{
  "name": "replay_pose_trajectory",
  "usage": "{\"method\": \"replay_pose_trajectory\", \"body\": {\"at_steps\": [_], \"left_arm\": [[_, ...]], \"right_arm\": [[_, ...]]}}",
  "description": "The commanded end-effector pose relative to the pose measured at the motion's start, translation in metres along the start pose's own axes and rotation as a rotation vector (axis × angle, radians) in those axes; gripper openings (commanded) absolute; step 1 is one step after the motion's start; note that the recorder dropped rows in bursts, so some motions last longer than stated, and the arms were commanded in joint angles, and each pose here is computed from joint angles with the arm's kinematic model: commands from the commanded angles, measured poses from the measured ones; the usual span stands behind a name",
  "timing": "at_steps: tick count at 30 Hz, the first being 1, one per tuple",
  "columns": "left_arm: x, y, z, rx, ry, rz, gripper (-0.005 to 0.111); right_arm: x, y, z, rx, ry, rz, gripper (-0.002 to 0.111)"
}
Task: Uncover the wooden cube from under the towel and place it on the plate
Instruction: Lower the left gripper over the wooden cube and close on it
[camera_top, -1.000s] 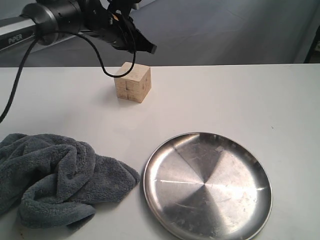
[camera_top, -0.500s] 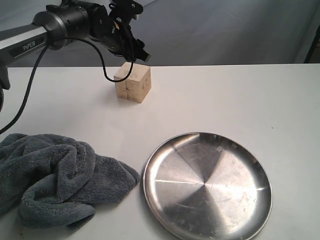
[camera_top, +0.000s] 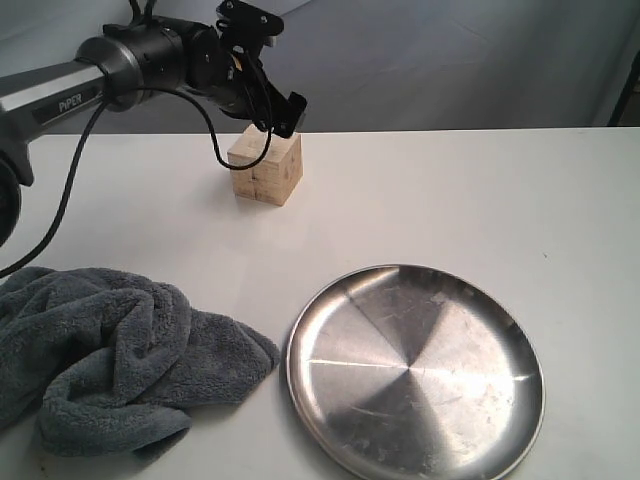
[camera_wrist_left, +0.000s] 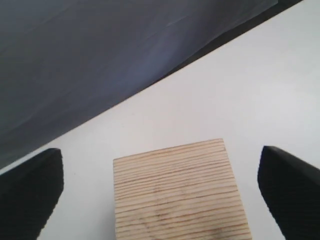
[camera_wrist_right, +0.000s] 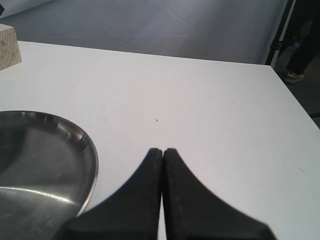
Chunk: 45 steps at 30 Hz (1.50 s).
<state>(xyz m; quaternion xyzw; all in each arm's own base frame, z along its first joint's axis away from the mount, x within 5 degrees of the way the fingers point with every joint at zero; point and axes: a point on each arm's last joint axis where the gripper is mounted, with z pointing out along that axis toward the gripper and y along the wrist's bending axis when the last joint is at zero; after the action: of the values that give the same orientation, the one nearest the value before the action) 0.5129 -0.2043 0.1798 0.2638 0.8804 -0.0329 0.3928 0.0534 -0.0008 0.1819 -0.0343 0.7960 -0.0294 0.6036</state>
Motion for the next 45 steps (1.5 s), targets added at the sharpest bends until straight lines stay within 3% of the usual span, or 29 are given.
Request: {"method": "replay_pose_trajectory", "body": {"at_steps": [1,27,34,45], "left_arm": [[0.008,-0.001,0.01,0.003,0.02,-0.006,0.104],[0.036,-0.007,0.034,0.039,0.132,0.0,0.104],[0.032,-0.006,0.039,0.024,0.056,-0.008,0.104],[0.042,-0.008,0.048,0.029,0.087,-0.002,0.103]], "right_arm": [[0.0,0.0,0.0,-0.003,-0.01,0.001,0.0],[0.0,0.0,0.0,-0.003,-0.01,0.001,0.0],[0.0,0.0,0.0,-0.003,-0.01,0.001,0.0],[0.0,0.0,0.0,-0.003,-0.01,0.001,0.0]]}}
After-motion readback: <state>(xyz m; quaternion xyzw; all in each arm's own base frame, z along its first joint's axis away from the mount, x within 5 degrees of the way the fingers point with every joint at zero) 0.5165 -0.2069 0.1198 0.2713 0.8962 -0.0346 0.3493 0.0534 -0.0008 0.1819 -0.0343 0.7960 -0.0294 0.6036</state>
